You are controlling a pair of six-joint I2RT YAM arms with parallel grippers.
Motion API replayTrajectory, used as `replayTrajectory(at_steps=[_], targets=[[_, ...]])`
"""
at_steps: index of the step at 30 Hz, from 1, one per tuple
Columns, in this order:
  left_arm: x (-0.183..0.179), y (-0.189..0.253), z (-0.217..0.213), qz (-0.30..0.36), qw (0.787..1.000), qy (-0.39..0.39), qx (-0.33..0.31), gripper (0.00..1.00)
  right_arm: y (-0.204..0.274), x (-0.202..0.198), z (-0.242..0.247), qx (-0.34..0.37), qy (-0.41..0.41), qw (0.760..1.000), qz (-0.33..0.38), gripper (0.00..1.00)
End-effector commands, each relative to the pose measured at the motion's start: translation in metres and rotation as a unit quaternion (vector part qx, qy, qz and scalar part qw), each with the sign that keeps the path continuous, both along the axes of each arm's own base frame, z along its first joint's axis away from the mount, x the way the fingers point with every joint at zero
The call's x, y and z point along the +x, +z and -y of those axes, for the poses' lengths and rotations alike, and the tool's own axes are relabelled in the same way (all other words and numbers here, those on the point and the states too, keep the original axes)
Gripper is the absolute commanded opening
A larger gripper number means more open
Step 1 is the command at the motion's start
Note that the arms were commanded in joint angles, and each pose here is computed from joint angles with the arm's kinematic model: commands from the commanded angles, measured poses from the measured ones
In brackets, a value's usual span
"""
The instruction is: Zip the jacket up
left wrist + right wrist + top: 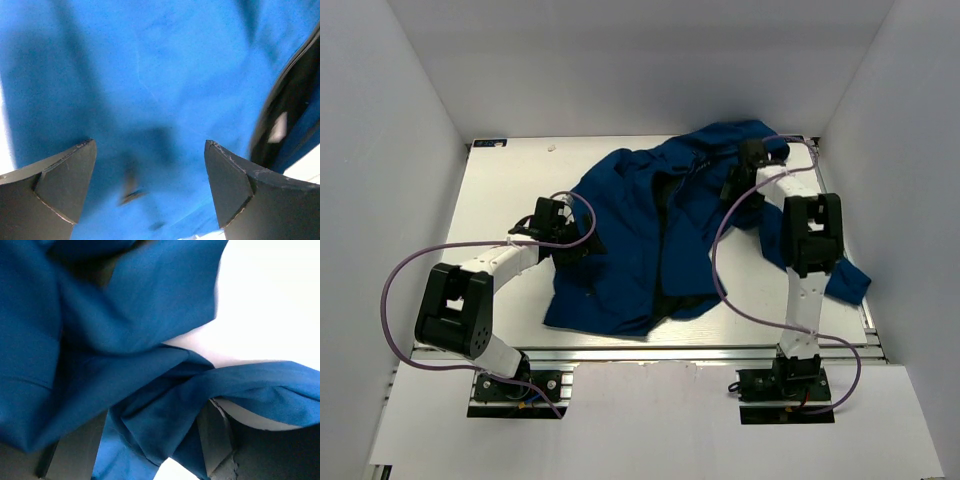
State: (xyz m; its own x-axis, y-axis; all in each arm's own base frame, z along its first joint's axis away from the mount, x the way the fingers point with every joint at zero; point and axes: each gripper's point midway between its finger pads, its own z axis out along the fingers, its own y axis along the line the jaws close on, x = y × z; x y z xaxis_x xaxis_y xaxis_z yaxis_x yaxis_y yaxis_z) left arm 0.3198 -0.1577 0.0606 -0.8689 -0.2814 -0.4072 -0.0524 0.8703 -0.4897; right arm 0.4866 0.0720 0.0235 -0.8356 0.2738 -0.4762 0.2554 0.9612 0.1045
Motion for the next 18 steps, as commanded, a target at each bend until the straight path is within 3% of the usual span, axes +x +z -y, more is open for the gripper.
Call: replayTrajectory(at_steps=[1,3,6,9,10,12,13,14,16,18], targets=[[-0.004,0.011,0.002,-0.003,1.0,-0.012,-0.004,0.98,0.002,0.06,0.024,-0.005,0.013,0.999,0.033,0.73],[-0.009,0.013,0.004,-0.006,1.0,-0.02,-0.012,0.98,-0.009,0.072,0.028,0.006,0.032,0.999,0.014,0.75],[-0.011,0.021,0.007,0.008,0.999,-0.028,-0.018,0.98,0.047,0.081,0.01,0.019,0.082,0.995,0.061,0.89],[-0.013,0.033,0.018,0.027,0.998,-0.043,-0.037,0.98,0.097,0.046,-0.017,0.029,0.137,0.984,0.111,0.9],[-0.017,0.035,0.026,0.03,0.997,-0.055,-0.037,0.98,0.134,0.03,-0.026,0.028,0.149,0.978,0.142,0.89],[-0.019,0.042,0.032,0.038,0.997,-0.058,-0.023,0.98,0.13,-0.006,-0.025,0.023,0.146,0.982,0.119,0.89],[-0.025,0.044,0.044,0.041,0.996,-0.075,-0.016,0.98,0.157,-0.021,-0.027,0.013,0.144,0.979,0.143,0.89],[-0.027,0.046,0.048,0.044,0.996,-0.08,-0.01,0.98,0.137,-0.044,-0.023,0.002,0.136,0.984,0.117,0.89],[-0.032,0.05,0.065,0.054,0.994,-0.099,-0.012,0.98,0.155,-0.072,-0.041,0.004,0.15,0.979,0.14,0.89],[-0.035,0.049,0.076,0.052,0.993,-0.105,-0.021,0.98,0.135,-0.104,-0.054,-0.01,0.162,0.98,0.12,0.89]])
